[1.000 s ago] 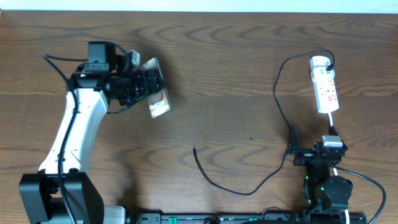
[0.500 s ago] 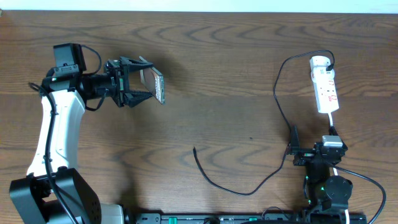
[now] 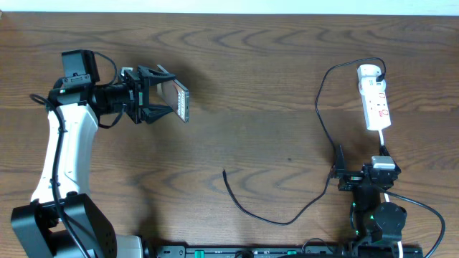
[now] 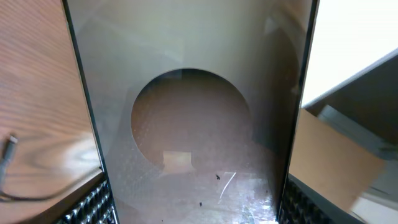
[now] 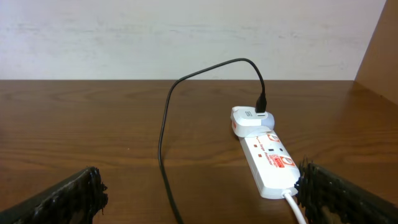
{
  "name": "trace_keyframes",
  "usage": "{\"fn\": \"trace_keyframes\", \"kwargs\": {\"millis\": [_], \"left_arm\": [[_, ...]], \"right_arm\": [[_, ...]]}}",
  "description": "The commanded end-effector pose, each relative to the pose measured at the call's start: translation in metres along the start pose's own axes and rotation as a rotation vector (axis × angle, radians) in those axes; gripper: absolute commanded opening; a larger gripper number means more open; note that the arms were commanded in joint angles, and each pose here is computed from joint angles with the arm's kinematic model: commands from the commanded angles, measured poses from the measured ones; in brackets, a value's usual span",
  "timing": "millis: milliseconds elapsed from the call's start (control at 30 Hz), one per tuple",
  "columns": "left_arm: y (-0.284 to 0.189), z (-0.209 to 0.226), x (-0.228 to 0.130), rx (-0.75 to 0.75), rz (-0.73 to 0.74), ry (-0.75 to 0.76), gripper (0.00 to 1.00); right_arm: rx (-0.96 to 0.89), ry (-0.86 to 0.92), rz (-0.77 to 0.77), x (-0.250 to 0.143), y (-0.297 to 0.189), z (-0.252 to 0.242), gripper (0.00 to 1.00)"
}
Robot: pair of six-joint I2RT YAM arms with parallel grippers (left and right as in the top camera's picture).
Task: Plug charger to phone and switch on socket
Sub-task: 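Lift the phone with the left gripper and tilt it toward center, then swing the right gripper toward the phone held by the left gripper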
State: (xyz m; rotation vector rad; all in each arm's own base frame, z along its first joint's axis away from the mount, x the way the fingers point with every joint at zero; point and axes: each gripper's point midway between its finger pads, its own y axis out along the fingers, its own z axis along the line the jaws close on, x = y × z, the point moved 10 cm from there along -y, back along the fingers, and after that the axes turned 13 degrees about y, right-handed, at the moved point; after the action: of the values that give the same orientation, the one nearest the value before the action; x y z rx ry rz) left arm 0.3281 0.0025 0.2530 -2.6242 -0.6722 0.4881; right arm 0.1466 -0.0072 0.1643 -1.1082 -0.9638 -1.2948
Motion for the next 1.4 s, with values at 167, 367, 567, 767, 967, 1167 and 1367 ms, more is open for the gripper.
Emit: {"fn": "trace_keyframes", "kwargs": {"millis": [167,367,567,767,967,1167,1367], "left_arm": [[-0.006,-0.009,0.0,0.019,-0.049,0.143,0.07],[-0.006,-0.009,0.0,0.02,-0.048,0.144,0.07],[-0.006,-0.008,0.0,0.02,-0.048,0.143,0.07],[-0.006,-0.008,0.0,0.023,-0.051,0.144,0.07],[-0.006,-0.007,0.002,0.048,-0.074,0.144,0.07],[-0.007,-0.003,0.006,0.111,-0.129,0.142,0.07],[-0.007,-0.001,0.008,0.134,-0.155,0.107,0.07]], "right_arm": [[-0.005,0.007,0.0,0.0,0.0,-0.001,0.99],[-0.005,0.007,0.0,0.0,0.0,-0.001,0.99],[-0.012,0.003,-0.004,0.0,0.0,-0.001,0.99],[0.091,0.011,-0.018,0.004,-0.001,0.007,0.99],[0.339,0.185,-0.073,0.035,-0.008,0.03,0.99],[0.503,0.194,0.104,0.087,0.01,0.055,0.99],[1.039,0.29,0.523,0.12,0.078,0.099,0.99]]}}
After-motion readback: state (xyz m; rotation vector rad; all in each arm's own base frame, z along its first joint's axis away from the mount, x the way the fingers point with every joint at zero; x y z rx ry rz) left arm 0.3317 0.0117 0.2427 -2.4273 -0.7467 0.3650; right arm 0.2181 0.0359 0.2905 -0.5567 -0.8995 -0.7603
